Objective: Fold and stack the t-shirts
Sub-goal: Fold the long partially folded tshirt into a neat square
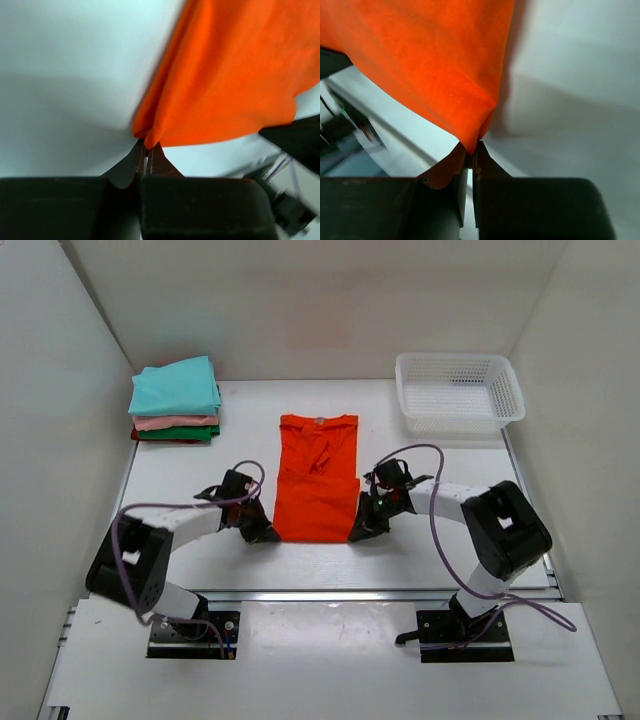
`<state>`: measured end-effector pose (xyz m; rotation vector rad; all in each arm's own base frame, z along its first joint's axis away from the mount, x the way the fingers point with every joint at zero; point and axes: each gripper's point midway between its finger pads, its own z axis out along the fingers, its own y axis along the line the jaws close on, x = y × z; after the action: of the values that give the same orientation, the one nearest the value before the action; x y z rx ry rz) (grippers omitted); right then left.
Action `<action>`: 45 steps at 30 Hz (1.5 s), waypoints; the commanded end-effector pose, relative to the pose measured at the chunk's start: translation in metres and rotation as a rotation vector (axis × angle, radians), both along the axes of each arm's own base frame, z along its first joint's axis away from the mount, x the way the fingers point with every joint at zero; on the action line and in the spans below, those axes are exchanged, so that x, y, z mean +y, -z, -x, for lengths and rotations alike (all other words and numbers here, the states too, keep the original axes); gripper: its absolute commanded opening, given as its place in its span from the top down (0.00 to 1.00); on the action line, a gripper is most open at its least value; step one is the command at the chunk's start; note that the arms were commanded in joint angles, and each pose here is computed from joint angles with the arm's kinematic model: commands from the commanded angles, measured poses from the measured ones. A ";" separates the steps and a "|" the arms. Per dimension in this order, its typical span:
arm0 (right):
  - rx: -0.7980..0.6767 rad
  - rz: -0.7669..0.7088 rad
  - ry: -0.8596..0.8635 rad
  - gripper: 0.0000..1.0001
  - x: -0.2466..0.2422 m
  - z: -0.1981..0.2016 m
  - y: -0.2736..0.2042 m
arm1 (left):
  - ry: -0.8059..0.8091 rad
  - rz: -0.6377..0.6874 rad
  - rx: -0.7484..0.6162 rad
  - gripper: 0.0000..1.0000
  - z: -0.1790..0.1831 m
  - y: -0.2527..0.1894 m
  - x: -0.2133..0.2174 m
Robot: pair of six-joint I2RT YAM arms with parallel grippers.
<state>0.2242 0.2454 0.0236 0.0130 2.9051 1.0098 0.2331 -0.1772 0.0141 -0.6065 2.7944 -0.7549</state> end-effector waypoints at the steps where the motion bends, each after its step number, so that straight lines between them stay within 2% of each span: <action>1: 0.037 0.029 -0.133 1.00 -0.018 0.053 -0.008 | 0.040 -0.041 0.030 1.00 0.050 -0.011 0.009; 5: 0.069 0.017 -0.221 1.00 -0.030 0.100 -0.020 | 0.061 -0.019 0.045 1.00 0.090 -0.025 0.007; 7: 0.084 0.010 -0.229 1.00 -0.035 0.112 -0.027 | 0.031 0.010 0.030 1.00 0.098 -0.041 0.009; 11: 0.022 -0.041 -0.214 1.00 -0.034 0.100 -0.066 | 0.012 0.017 -0.034 1.00 0.080 -0.077 0.011; 14: 0.016 -0.052 -0.191 1.00 -0.035 0.080 -0.082 | 0.005 0.045 -0.082 1.00 0.049 -0.105 0.000; 16: -0.049 -0.063 -0.199 1.00 -0.032 0.052 -0.103 | -0.004 0.082 -0.136 1.00 0.023 -0.125 -0.009; 17: -0.032 -0.051 -0.183 1.00 -0.034 0.042 -0.102 | -0.006 0.088 -0.142 1.00 0.008 -0.131 -0.013; 20: -0.124 -0.059 -0.153 1.00 -0.034 -0.019 -0.125 | -0.046 0.096 -0.185 1.00 -0.041 -0.147 -0.010; 22: -0.125 -0.040 -0.113 1.00 -0.041 -0.058 -0.119 | -0.085 0.096 -0.236 1.00 -0.083 -0.164 -0.001; 23: -0.171 -0.052 -0.104 0.99 -0.038 -0.080 -0.132 | -0.103 0.061 -0.214 1.00 -0.100 -0.151 0.005; 26: -0.177 -0.022 -0.028 1.00 -0.043 -0.155 -0.111 | -0.138 0.013 -0.272 1.00 -0.170 -0.155 0.013; 27: -0.244 -0.033 -0.013 0.99 -0.041 -0.183 -0.124 | -0.140 0.011 -0.249 1.00 -0.187 -0.137 0.011; 28: -0.210 -0.031 0.016 0.98 -0.042 -0.201 -0.103 | -0.158 0.023 -0.287 1.00 -0.209 -0.146 0.015; 29: -0.241 -0.038 0.033 0.85 -0.041 -0.227 -0.103 | -0.167 0.032 -0.295 0.84 -0.233 -0.143 0.017; 30: -0.300 -0.030 0.061 0.76 -0.042 -0.250 -0.119 | -0.175 0.034 -0.256 0.35 -0.245 -0.126 0.019; 31: -0.342 -0.033 0.076 0.63 -0.043 -0.272 -0.127 | -0.166 0.038 -0.273 0.01 -0.263 -0.125 0.017; 32: -0.284 -0.016 0.081 0.56 -0.042 -0.274 -0.108 | -0.163 0.048 -0.299 0.01 -0.275 -0.135 0.019; 33: -0.331 -0.014 0.103 0.52 -0.046 -0.293 -0.121 | -0.155 0.049 -0.276 0.01 -0.278 -0.125 0.021; 35: -0.339 0.001 0.107 0.46 -0.052 -0.298 -0.130 | -0.158 0.051 -0.286 0.02 -0.281 -0.121 0.026; 37: -0.337 0.036 0.104 0.46 -0.057 -0.291 -0.129 | -0.138 0.129 -0.361 0.01 -0.277 -0.133 0.022; 38: -0.373 0.049 0.083 0.46 -0.056 -0.287 -0.138 | -0.146 0.149 -0.322 0.01 -0.263 -0.115 0.027; 39: -0.367 0.057 0.075 0.46 -0.059 -0.276 -0.137 | -0.131 0.195 -0.375 0.01 -0.262 -0.131 0.024; 40: -0.368 0.052 0.073 0.49 -0.060 -0.265 -0.134 | -0.137 0.211 -0.328 0.01 -0.240 -0.112 0.028; 42: -0.400 0.020 0.070 0.53 -0.056 -0.255 -0.134 | -0.123 0.229 -0.316 0.02 -0.223 -0.108 0.031; 44: -0.344 0.012 0.066 0.55 -0.057 -0.230 -0.115 | -0.093 0.215 -0.331 0.01 -0.207 -0.108 0.032; 45: -0.359 0.005 0.064 0.55 -0.058 -0.226 -0.122 | -0.095 0.203 -0.323 0.01 -0.201 -0.102 0.033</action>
<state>0.4541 0.1816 0.1195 0.0019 2.6761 0.8677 0.4350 -0.1367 0.0725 -0.7585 2.5207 -0.9352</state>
